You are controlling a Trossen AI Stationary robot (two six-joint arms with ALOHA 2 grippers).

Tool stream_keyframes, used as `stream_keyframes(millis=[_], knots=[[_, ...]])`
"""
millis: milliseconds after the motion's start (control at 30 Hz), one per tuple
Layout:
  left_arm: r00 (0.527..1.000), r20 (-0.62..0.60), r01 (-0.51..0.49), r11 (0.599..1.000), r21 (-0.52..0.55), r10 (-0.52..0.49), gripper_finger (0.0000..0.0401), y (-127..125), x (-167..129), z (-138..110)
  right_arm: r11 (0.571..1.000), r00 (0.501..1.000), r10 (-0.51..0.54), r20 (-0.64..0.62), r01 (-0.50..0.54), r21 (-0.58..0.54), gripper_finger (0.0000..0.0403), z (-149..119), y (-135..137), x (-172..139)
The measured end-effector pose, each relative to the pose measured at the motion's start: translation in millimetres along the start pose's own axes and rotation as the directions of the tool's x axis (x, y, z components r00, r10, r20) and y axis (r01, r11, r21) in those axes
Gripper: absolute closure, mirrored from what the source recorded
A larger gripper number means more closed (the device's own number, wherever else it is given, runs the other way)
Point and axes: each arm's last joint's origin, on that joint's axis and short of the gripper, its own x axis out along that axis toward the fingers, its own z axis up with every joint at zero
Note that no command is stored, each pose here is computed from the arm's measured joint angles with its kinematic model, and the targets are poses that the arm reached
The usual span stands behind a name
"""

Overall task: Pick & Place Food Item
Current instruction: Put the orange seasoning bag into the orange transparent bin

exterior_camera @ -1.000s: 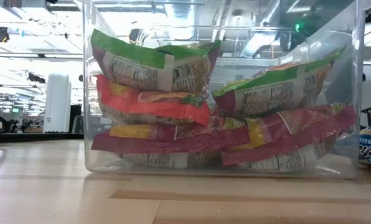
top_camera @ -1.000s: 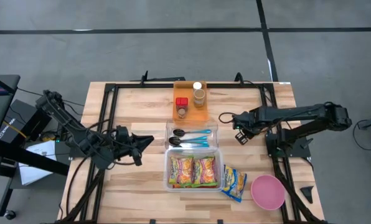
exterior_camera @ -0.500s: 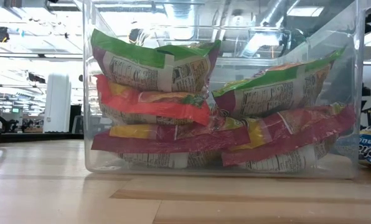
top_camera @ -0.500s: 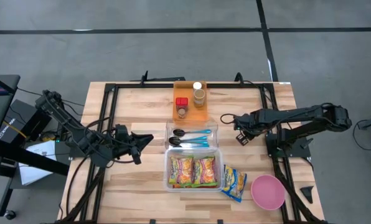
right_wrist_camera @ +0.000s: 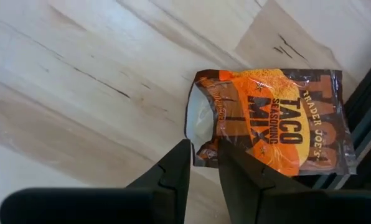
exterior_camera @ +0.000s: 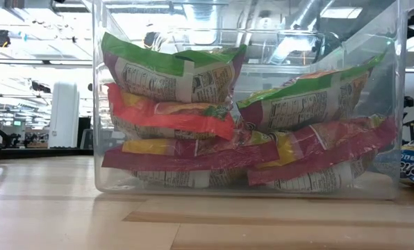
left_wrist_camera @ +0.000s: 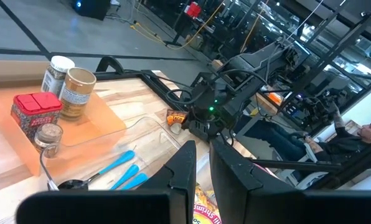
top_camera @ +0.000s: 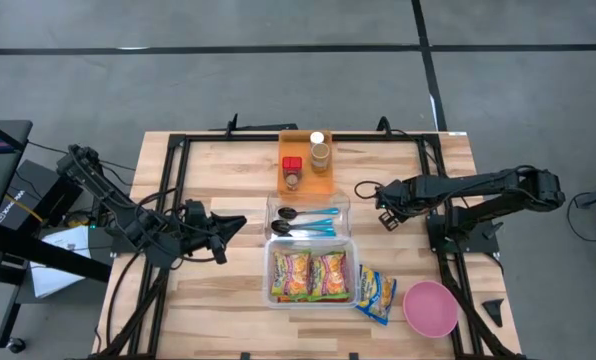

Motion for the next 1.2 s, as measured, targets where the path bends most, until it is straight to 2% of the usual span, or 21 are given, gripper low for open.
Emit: stream_keyframes(millis=[333,467,633,700,767,900,1000,1133,1200], knots=[[1.000,0.000,0.000,1.000,0.001,0.000,0.0361,0.0,0.0,0.0,1.000,0.995,0.023,0.092,-0.024,0.013,0.0317,-6.7,14.2,-4.4],[1.000,0.001,0.000,1.000,0.001,0.000,0.0361,0.0,0.0,0.0,0.998,0.994,0.039,0.103,-0.044,0.049,0.0287,-9.5,19.1,-9.3],[1.000,0.001,-0.001,1.000,0.002,0.001,0.0361,0.0,0.0,0.0,0.991,0.980,0.101,0.174,-0.115,0.073,0.0223,-4.5,31.6,-33.2],[1.000,0.001,-0.001,1.000,0.002,0.001,0.0361,0.0,0.0,0.0,0.993,0.971,0.068,0.227,-0.089,0.081,0.0199,-3.3,32.2,-40.3],[1.000,0.000,-0.001,1.000,0.007,0.001,0.0361,0.0,0.0,0.0,0.990,0.968,-0.005,0.251,-0.030,0.135,0.0184,-4.1,27.4,-40.5],[1.000,0.000,-0.001,1.000,0.011,0.001,0.0361,0.1,0.0,0.0,0.964,0.975,-0.121,0.186,0.071,0.257,0.0177,-5.1,17.7,-26.3],[1.000,-0.002,-0.004,1.000,0.022,0.004,0.0361,0.7,0.0,-0.6,0.950,0.986,-0.110,0.123,0.068,0.304,0.0181,-3.8,19.5,-12.6],[1.000,-0.003,-0.005,0.999,0.034,0.005,0.0361,0.9,0.0,-0.8,0.959,0.988,-0.098,0.120,0.061,0.278,0.0192,1.1,31.1,-2.1],[1.000,-0.003,-0.004,0.999,0.041,0.005,0.0361,0.8,0.0,-0.7,0.958,0.986,-0.136,0.095,0.107,0.267,0.0199,2.5,34.0,5.5]])
